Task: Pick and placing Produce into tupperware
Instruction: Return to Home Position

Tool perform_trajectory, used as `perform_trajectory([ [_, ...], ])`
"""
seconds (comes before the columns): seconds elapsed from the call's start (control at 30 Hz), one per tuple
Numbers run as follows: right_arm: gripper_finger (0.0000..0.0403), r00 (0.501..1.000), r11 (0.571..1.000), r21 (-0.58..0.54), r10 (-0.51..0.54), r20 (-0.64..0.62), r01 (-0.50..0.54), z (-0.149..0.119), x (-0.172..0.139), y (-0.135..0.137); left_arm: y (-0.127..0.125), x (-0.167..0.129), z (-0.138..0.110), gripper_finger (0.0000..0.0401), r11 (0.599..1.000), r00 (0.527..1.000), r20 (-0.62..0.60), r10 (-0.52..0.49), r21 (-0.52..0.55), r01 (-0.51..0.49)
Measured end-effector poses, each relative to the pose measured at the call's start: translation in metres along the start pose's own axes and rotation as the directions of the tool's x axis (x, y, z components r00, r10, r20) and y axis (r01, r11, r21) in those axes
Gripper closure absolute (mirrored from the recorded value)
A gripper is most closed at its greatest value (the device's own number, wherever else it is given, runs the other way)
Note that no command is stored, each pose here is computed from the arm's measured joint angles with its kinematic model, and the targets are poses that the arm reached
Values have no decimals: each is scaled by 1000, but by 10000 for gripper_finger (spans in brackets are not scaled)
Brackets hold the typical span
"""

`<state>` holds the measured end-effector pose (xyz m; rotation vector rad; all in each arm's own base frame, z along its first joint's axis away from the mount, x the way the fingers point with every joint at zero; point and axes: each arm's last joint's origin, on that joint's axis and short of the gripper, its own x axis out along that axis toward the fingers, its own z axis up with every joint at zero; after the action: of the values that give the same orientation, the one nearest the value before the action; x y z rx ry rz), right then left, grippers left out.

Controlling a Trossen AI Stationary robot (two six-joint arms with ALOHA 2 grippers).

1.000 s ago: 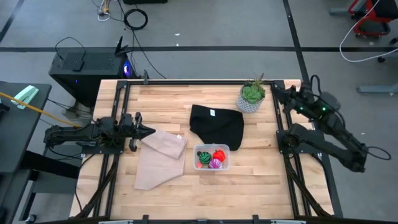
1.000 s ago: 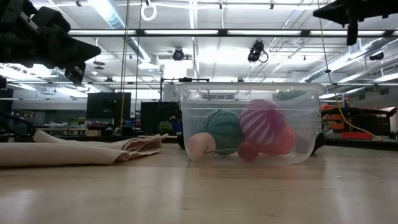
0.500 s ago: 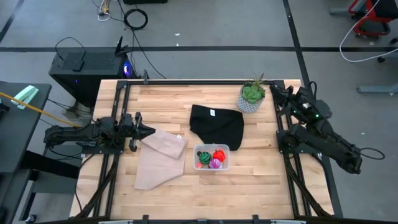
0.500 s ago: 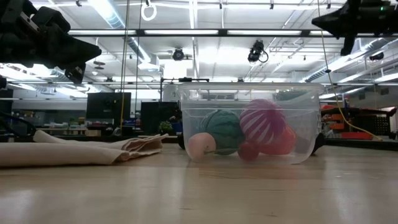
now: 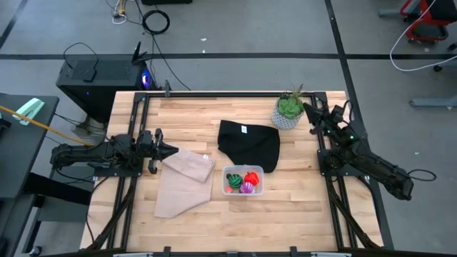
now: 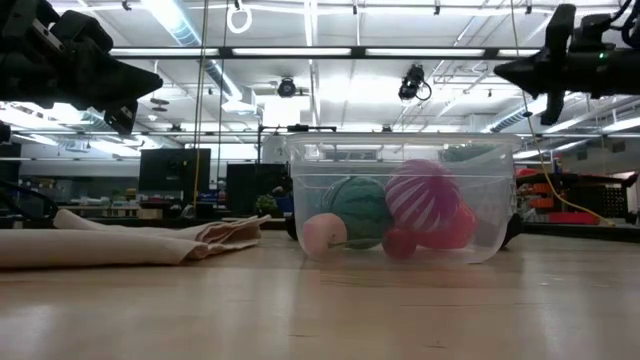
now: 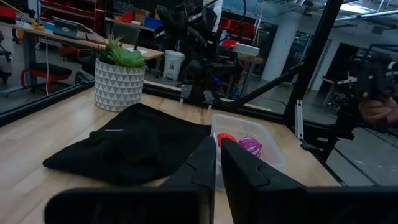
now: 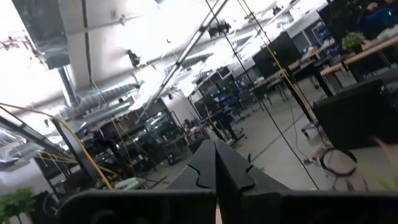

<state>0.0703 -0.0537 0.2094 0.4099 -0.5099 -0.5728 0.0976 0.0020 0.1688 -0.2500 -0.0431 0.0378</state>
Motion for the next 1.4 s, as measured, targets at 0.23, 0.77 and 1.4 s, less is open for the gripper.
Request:
perform_trajectory([
  [0.23, 403, 995, 999, 13, -50, -91, 52, -19, -1, -11, 0, 0, 0, 361, 1000, 1000, 1, 0, 0, 0],
  [0.77, 403, 941, 999, 6, -33, -337, 37, -38, -5, -17, 0, 0, 0, 365, 1000, 1000, 2, -3, 0, 3],
  [1.4, 403, 828, 953, 222, 289, -481, -204, -52, -13, 13, 0, 0, 0, 364, 1000, 1000, 3, -2, 0, 2],
])
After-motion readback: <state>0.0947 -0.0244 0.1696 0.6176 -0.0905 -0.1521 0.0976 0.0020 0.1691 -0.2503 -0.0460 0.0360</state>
